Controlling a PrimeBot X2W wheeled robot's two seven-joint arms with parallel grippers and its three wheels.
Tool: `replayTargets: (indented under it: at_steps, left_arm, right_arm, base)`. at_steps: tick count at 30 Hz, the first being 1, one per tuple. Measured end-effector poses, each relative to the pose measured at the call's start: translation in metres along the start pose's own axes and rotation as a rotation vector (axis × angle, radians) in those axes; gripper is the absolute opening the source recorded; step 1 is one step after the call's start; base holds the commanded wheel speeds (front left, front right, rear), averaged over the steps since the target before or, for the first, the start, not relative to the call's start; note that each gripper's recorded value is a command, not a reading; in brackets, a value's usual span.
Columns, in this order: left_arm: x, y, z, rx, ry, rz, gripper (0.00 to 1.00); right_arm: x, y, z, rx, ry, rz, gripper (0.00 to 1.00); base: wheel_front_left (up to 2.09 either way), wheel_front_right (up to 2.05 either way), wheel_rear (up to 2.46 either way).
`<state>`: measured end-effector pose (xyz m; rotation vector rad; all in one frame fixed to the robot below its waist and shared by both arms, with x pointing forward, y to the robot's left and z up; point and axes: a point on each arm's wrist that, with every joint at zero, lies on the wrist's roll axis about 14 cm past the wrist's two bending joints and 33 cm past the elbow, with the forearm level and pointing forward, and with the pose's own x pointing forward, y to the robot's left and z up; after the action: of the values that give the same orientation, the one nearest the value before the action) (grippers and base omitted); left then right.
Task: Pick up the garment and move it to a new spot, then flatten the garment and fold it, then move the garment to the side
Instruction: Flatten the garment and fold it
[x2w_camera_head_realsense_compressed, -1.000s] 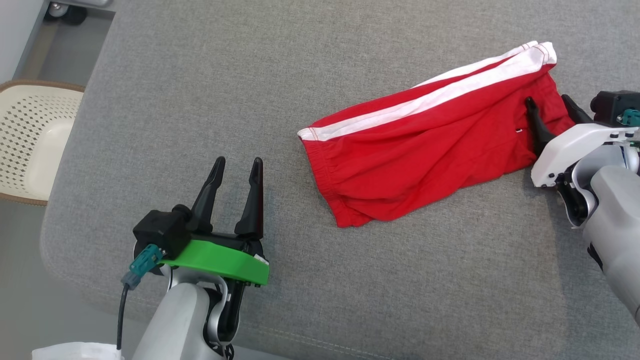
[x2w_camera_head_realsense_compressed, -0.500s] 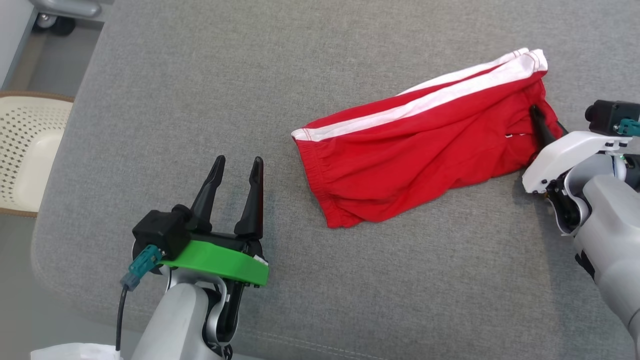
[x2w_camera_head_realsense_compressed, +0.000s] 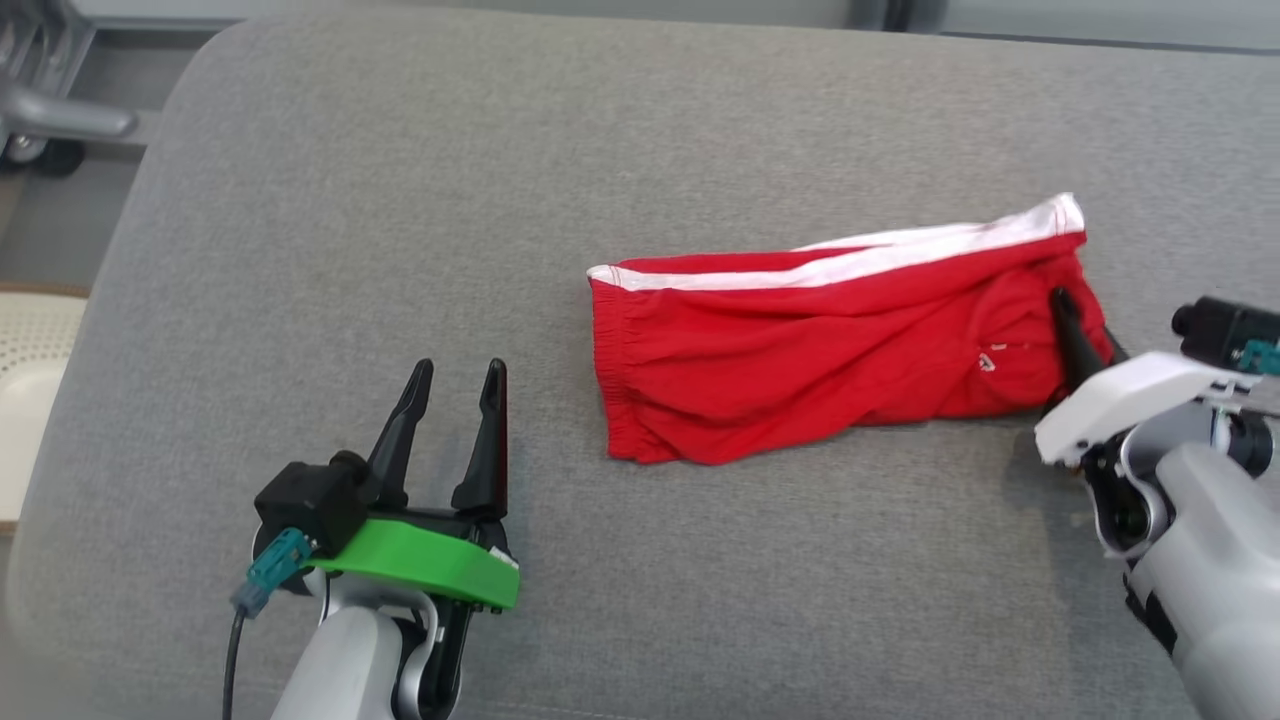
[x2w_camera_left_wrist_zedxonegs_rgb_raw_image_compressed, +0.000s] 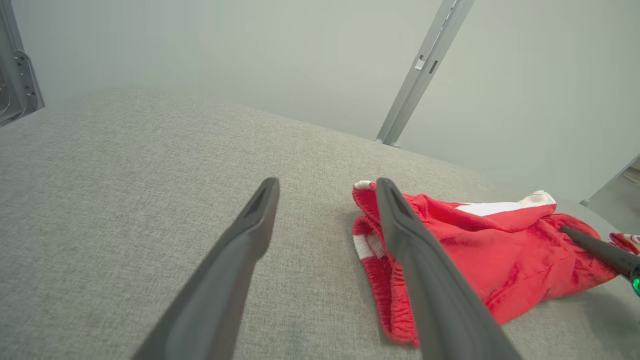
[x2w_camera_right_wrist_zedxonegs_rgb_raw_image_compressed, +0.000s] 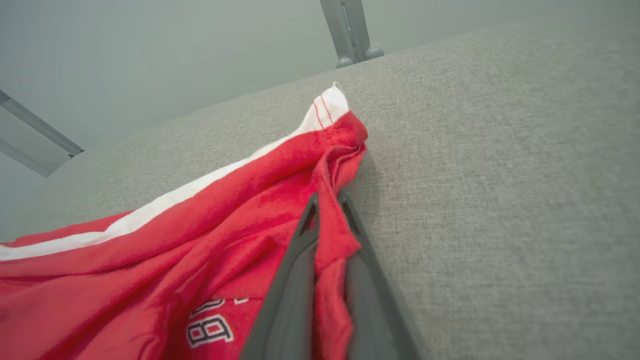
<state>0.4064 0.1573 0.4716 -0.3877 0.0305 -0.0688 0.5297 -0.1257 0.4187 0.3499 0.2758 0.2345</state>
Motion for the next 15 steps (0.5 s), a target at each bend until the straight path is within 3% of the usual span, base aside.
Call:
replayTargets:
  at_steps: [8,15]
  left_arm:
    - [-0.003,-0.021,-0.002,-0.007,0.001,-0.055,1.00]
    - [-0.004,-0.037,-0.002,-0.014,0.000,-0.101,1.00]
  right_arm:
    - [-0.058,-0.027,-0.003,0.027,-0.028,-0.092,0.00]
    - [-0.085,-0.040,0.014,0.002,-0.088,-0.130,0.00]
  base:
    - [0.00,0.00,0.00]
    - [0.00,0.00,0.00]
